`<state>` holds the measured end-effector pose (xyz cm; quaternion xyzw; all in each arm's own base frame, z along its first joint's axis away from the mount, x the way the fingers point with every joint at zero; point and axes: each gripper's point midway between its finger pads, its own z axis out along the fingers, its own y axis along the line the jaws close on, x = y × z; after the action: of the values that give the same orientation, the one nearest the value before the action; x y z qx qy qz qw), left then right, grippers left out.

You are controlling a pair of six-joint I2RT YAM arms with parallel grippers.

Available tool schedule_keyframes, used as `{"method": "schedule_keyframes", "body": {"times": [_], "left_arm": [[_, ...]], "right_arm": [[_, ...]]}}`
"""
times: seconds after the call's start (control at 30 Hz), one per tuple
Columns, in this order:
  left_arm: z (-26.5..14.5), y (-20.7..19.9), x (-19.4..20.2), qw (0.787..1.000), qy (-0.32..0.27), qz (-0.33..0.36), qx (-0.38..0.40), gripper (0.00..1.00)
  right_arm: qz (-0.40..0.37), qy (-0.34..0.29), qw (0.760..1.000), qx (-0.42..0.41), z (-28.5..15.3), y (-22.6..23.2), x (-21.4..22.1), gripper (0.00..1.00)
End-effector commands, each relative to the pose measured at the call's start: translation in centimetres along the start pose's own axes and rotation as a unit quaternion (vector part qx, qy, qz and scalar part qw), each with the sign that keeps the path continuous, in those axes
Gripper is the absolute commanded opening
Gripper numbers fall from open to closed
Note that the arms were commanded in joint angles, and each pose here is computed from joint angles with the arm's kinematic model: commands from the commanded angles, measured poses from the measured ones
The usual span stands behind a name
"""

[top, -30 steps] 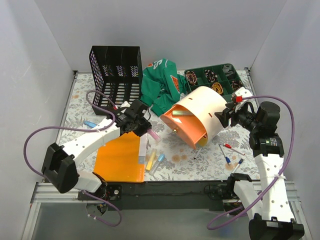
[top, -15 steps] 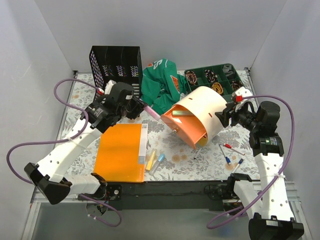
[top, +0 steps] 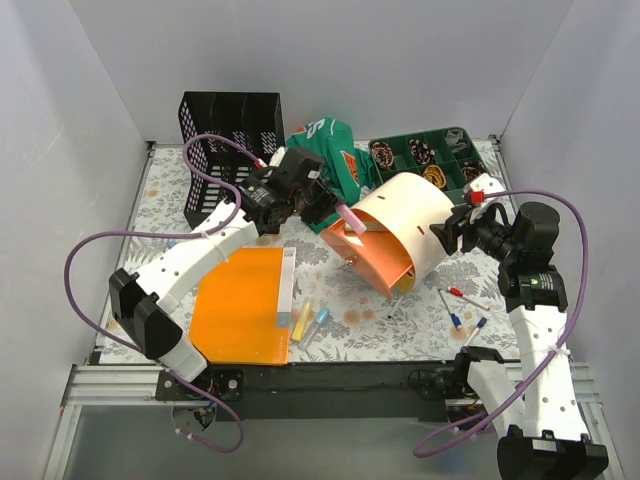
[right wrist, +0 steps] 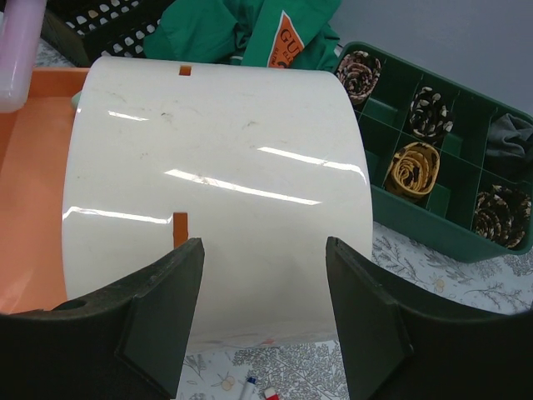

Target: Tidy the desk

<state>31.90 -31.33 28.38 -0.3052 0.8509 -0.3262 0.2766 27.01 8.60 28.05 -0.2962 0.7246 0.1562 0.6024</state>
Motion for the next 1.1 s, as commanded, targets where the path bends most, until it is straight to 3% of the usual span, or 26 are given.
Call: {"method": "schedule_keyframes", "body": {"times": [0.0,0.3,0.67,0.87,1.07], "left_arm": [[-1.4,-3.1,2.0,0.998,0.024,-0.035,0.04,0.05],[-1.2,-3.1,5.4,0.997,0.051,-0.028,0.042,0.18],[-1.8,-2.4,7.0,0.996,0.07,-0.028,0.038,0.6],[-4.6,-4.0,4.4,0.997,0.024,-0.002,0.077,0.72],[-9.1,-5.6,0.5,0.985,-0.056,0.068,0.149,0.89]], "right_arm": [[-0.01,-0.008,1.0,0.009,0.1,-0.6,-0.4,0.69],[-0.011,-0.009,1.0,0.008,0.1,-0.5,-0.4,0.7],[-0.013,-0.01,1.0,0.004,0.1,-0.4,-0.3,0.7],[-0.02,-0.016,0.999,-0.03,0.2,0.8,-0.4,0.71],[-0.068,-0.039,0.986,-0.145,-0.2,4.4,-0.9,0.74]]}}
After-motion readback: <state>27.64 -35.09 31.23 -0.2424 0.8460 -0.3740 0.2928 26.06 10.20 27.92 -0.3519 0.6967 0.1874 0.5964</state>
